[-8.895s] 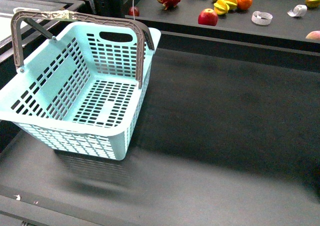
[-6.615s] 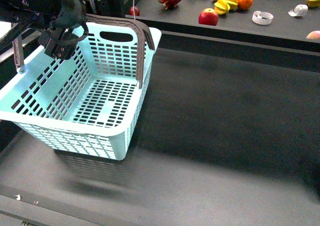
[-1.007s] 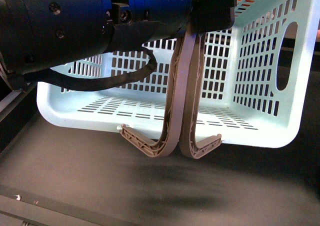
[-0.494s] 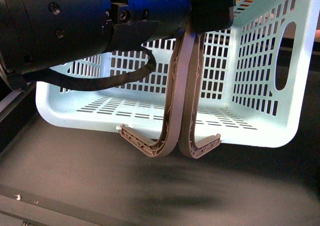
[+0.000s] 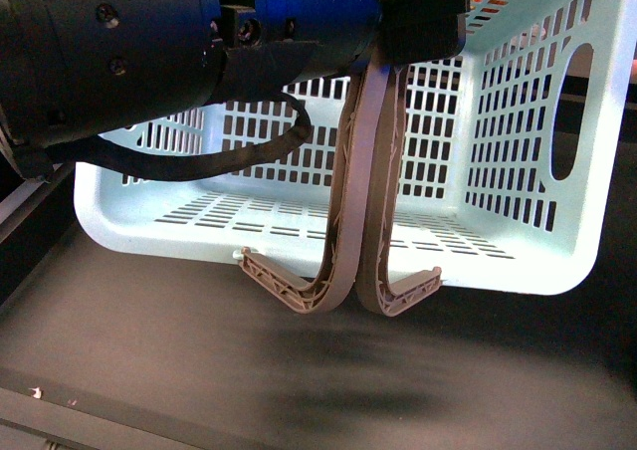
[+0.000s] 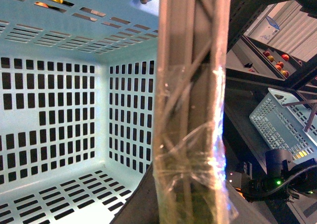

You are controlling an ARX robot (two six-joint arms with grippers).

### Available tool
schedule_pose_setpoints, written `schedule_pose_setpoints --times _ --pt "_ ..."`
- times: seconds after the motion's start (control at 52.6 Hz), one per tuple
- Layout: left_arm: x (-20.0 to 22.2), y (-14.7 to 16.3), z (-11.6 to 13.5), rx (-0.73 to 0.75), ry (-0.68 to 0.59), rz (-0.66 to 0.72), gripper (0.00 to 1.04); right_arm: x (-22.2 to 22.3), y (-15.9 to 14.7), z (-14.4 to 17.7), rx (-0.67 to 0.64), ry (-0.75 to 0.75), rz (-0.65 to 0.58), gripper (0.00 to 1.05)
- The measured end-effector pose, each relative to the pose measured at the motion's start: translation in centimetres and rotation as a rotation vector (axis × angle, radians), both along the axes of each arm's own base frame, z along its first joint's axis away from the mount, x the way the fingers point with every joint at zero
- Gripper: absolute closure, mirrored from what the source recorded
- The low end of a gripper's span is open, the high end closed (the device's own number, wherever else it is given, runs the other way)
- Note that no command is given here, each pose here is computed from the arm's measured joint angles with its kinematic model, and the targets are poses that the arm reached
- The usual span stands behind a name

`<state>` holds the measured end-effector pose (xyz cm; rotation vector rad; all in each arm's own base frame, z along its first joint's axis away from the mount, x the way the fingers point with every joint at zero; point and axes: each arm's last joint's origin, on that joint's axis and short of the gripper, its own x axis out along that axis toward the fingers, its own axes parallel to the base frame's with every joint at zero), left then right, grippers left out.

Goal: Pick mango with right arm and hold basket with left

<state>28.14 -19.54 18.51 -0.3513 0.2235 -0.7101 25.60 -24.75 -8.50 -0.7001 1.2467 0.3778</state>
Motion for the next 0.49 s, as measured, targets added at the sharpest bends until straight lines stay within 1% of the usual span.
schedule_pose_setpoints --times 0.19,0.494 --pt "0.0 0.0 0.0 0.0 0.0 0.0 0.96 0.2 -0.9 0.1 -0.028 -0.014 -0.007 0.08" --pt "0.0 0.0 0.0 0.0 0.0 0.0 0.96 0.1 -1.9 0.1 -0.039 0.021 -0.006 0.08"
